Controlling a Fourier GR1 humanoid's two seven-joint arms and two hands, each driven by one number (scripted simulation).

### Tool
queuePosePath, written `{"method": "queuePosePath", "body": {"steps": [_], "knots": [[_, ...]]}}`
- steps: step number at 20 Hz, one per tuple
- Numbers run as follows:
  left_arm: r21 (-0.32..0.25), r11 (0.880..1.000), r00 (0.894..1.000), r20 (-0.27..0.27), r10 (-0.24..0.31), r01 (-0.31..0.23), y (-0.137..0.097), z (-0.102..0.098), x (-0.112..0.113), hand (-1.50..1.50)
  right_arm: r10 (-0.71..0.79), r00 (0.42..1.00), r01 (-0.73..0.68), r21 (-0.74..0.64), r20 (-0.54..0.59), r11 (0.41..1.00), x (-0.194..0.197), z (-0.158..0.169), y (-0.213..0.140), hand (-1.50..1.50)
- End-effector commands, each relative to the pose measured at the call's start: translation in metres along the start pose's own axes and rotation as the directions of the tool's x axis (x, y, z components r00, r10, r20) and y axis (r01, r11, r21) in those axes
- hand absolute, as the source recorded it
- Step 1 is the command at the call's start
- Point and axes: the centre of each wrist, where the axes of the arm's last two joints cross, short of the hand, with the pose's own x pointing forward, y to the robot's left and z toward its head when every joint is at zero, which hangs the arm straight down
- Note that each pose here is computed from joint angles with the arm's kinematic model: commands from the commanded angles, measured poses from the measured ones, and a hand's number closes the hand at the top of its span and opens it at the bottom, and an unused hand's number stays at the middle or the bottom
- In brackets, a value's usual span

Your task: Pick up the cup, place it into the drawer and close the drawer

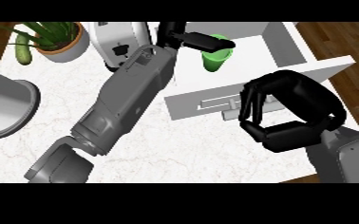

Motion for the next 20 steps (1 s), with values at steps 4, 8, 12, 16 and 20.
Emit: {"method": "queuePosePath", "body": {"steps": [4, 8, 12, 16, 20], "knots": [[0.071, 0.997, 0.998, 0.052, 0.031, -0.035, 0.001, -0.003, 0.002, -1.50, 0.225, 0.935, -0.187, 0.161, -0.274, 0.969, -0.007, 0.016, 0.000, -1.50], [0.114, 0.992, 0.998, 0.039, 0.045, -0.050, 0.000, -0.002, 0.002, -1.50, 0.435, 0.848, -0.399, 0.175, -0.303, 0.900, -0.002, 0.017, 0.012, -1.50], [0.100, 0.986, 0.990, 0.044, 0.131, -0.135, 0.010, 0.008, -0.012, -1.50, 0.444, 0.801, -0.412, 0.169, -0.401, 0.896, -0.053, 0.019, 0.034, -1.50], [0.089, 0.985, 0.988, 0.069, 0.139, -0.145, 0.013, 0.017, -0.021, -1.50, 0.457, 0.732, -0.400, 0.224, -0.505, 0.889, -0.105, 0.018, 0.026, -1.50], [0.109, 0.981, 0.986, 0.066, 0.153, -0.160, 0.024, 0.028, -0.030, -1.50, 0.502, 0.686, -0.407, 0.294, -0.526, 0.865, -0.143, 0.017, 0.020, -1.50]]}}
